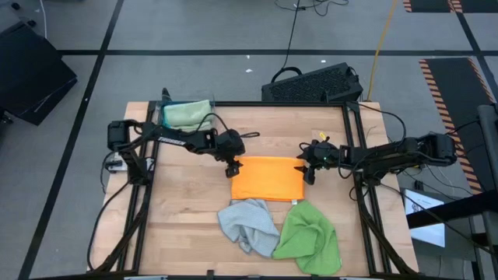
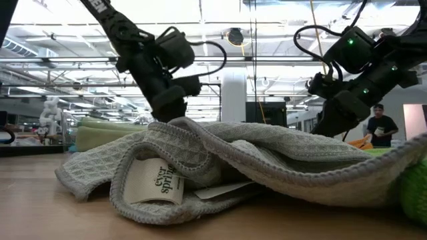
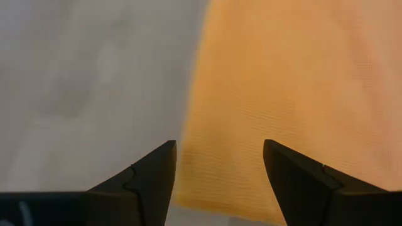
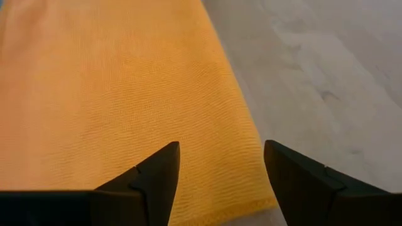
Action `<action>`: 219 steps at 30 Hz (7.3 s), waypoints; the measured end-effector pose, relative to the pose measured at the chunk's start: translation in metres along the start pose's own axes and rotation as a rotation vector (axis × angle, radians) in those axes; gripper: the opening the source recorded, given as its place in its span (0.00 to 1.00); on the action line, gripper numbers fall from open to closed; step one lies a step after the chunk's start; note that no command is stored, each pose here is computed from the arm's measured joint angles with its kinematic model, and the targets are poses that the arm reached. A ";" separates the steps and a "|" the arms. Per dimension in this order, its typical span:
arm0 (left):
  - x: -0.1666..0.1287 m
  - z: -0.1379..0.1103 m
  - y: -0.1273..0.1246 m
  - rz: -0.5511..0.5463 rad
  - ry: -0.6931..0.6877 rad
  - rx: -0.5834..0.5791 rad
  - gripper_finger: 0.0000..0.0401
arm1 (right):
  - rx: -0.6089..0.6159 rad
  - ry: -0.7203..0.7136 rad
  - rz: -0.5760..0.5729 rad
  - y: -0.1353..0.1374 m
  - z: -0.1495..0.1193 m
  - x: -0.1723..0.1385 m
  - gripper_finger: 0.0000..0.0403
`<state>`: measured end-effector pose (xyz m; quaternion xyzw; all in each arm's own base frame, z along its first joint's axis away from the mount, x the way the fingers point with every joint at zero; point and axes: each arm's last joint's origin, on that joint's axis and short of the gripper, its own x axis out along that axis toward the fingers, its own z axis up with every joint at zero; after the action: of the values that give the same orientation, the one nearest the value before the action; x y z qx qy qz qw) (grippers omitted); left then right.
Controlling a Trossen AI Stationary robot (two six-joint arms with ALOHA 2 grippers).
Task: Fold microfiber towels
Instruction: Fold the orange microfiber cloth
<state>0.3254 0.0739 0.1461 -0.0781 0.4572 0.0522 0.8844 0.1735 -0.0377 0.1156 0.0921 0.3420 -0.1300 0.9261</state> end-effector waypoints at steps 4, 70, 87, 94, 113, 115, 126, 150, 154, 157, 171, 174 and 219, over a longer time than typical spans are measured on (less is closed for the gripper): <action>0.005 -0.004 0.001 -0.013 0.031 -0.002 0.60 | 0.042 -0.003 -0.004 -0.001 0.001 -0.001 0.55; -0.034 0.010 0.006 0.345 -0.036 0.146 0.02 | -0.045 -0.087 -0.102 -0.027 0.013 0.006 0.02; -0.030 0.013 0.004 0.291 -0.085 0.065 0.03 | -0.023 -0.054 -0.193 -0.034 0.010 0.004 0.04; -0.028 0.013 -0.010 0.241 -0.093 0.044 0.04 | -0.037 -0.083 -0.185 -0.032 0.014 0.000 0.04; -0.095 0.020 -0.053 0.320 -0.254 0.046 0.02 | 0.031 -0.184 0.039 0.006 0.022 -0.028 0.04; -0.093 0.021 -0.047 0.270 -0.251 0.035 0.02 | 0.034 -0.163 -0.025 0.003 0.020 -0.025 0.04; -0.060 0.022 -0.043 0.221 -0.217 0.039 0.01 | -0.047 0.045 -0.242 -0.002 0.022 -0.027 0.29; -0.051 0.028 -0.039 0.238 -0.264 0.084 0.03 | -0.367 -0.221 0.143 0.030 0.152 0.077 0.52; -0.051 0.027 -0.039 0.239 -0.257 0.102 0.04 | -0.367 -0.221 0.158 0.032 0.161 0.089 0.53; -0.051 0.028 -0.039 0.238 -0.260 0.108 0.02 | -0.353 -0.230 0.153 0.030 0.167 0.097 0.51; -0.050 0.025 -0.040 0.207 -0.240 0.061 0.10 | -0.381 -0.181 0.142 0.026 0.163 0.110 0.02; -0.049 0.021 -0.041 0.187 -0.194 0.013 0.25 | -0.387 -0.179 0.140 0.025 0.164 0.110 0.03; 0.006 -0.046 -0.036 0.150 -0.054 -0.492 0.19 | -0.451 -0.207 0.131 0.026 0.166 0.108 0.00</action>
<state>0.2974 0.0302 0.1184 -0.2552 0.4115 0.2296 0.8443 0.3620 -0.0755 0.1712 -0.1087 0.2590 0.0012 0.9597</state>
